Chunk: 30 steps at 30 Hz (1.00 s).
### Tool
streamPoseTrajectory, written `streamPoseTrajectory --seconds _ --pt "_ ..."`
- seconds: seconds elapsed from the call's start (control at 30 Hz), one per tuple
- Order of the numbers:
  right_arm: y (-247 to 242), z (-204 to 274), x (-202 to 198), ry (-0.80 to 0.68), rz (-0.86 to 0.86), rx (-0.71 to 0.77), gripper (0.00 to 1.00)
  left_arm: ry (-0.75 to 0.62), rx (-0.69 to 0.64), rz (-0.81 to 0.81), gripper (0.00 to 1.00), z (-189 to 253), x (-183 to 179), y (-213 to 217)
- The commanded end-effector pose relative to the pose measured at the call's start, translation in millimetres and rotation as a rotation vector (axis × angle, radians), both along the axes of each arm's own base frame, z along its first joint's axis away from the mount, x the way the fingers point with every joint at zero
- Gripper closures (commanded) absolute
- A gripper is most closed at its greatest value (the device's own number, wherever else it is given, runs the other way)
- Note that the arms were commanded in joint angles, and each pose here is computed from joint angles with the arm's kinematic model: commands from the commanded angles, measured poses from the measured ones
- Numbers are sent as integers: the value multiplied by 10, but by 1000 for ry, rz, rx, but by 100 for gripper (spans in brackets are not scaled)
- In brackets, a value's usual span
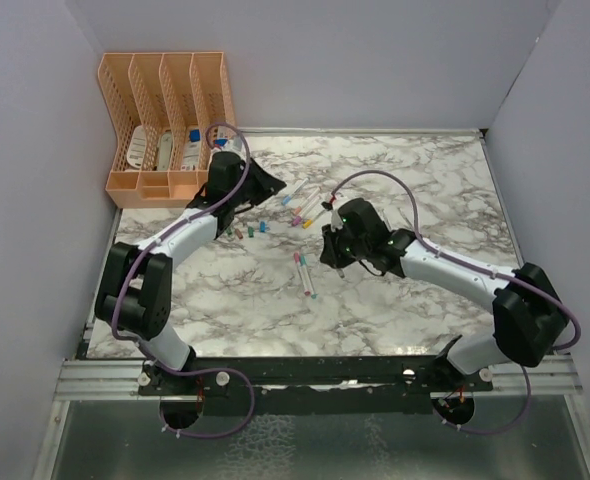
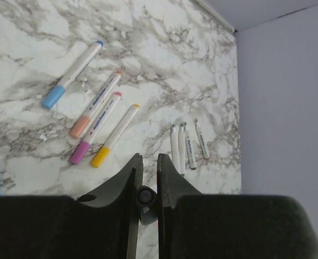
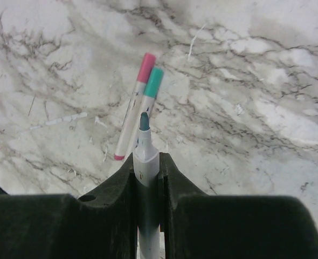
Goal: Open the pen caps
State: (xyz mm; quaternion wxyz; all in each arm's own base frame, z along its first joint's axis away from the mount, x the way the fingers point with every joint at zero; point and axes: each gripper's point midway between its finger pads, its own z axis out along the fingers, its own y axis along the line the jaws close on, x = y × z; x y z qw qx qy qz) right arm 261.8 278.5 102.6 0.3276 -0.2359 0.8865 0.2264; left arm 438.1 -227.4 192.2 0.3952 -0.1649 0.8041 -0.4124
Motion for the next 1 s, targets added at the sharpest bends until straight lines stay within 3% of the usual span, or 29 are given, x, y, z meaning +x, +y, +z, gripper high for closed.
streamPoseTrajectory --seconds 0.0,0.23,0.53,0.73,0.97 --pt "-236 124 520 -78 -191 -106 99 46 85 -39 100 -211 -306 94" --pt "-441 63 1170 -105 -291 -185 99 159 329 -28 100 -674 -689 438" --pt "-617 -89 1528 -92 -327 -237 99 257 574 18 100 -981 -856 846" --pt "-720 -153 1628 -79 -346 -235 99 268 574 -5 100 -1059 -792 789" --pt "-773 -193 1696 -73 -354 -226 99 221 556 -73 100 -992 -514 394"
